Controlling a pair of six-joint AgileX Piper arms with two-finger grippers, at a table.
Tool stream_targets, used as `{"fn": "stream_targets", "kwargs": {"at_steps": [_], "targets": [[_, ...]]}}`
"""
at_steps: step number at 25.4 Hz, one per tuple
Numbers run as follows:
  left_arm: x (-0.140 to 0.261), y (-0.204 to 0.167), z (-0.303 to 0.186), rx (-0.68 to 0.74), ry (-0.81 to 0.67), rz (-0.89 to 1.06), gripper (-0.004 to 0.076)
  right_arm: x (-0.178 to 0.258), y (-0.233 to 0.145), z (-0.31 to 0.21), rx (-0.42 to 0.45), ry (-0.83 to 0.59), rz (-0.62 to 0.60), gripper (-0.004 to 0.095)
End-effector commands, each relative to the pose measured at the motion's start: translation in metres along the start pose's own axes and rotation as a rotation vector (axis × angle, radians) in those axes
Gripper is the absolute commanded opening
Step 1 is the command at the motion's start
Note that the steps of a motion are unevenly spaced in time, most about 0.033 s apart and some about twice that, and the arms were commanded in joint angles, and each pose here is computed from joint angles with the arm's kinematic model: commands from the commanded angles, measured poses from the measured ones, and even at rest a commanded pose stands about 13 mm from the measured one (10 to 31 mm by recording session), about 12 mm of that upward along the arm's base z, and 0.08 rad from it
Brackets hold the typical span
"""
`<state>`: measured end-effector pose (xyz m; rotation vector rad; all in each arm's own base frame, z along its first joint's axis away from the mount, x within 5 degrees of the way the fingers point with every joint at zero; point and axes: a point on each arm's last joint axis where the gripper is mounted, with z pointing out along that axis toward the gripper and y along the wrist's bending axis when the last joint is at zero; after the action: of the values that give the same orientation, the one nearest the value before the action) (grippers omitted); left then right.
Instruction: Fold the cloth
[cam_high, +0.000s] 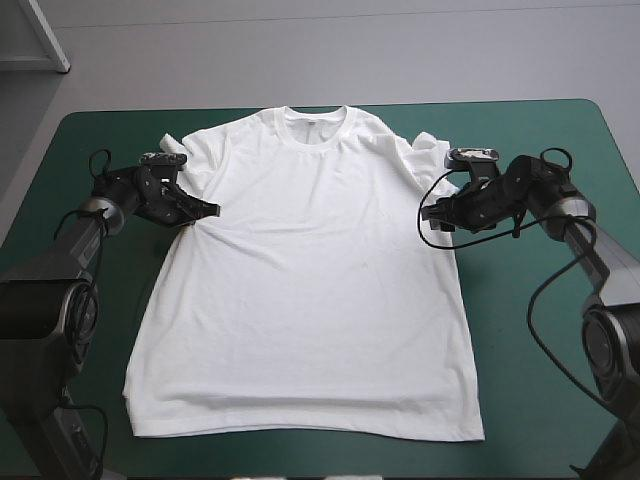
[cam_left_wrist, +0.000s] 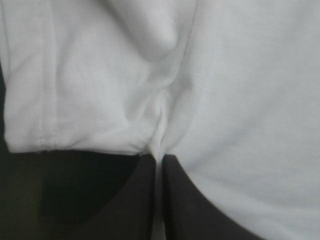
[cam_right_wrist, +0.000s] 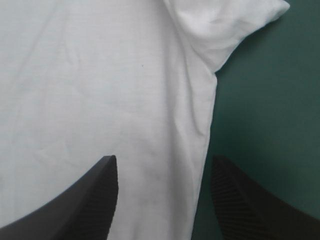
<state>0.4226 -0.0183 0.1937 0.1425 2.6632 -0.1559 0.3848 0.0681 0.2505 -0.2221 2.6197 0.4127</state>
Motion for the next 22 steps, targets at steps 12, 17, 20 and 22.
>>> {"fn": "stream_targets", "kwargs": {"at_steps": [12,17,20,22], "targets": [[0.008,-0.004,0.008,0.032,0.064,-0.023,0.0019,-0.024,0.001,0.023,-0.005,-0.083,-0.003,0.0486],[0.008,-0.005,0.008,0.033,0.068,-0.023,0.0019,-0.022,0.012,0.044,-0.03,-0.072,0.005,0.0309],[0.009,-0.005,0.008,0.033,0.076,-0.021,0.0019,-0.024,0.016,0.045,-0.036,-0.099,0.008,0.0019],[0.007,-0.005,-0.003,0.035,0.065,0.002,0.0019,-0.03,0.018,0.035,-0.035,-0.147,0.006,-0.0017]]}}
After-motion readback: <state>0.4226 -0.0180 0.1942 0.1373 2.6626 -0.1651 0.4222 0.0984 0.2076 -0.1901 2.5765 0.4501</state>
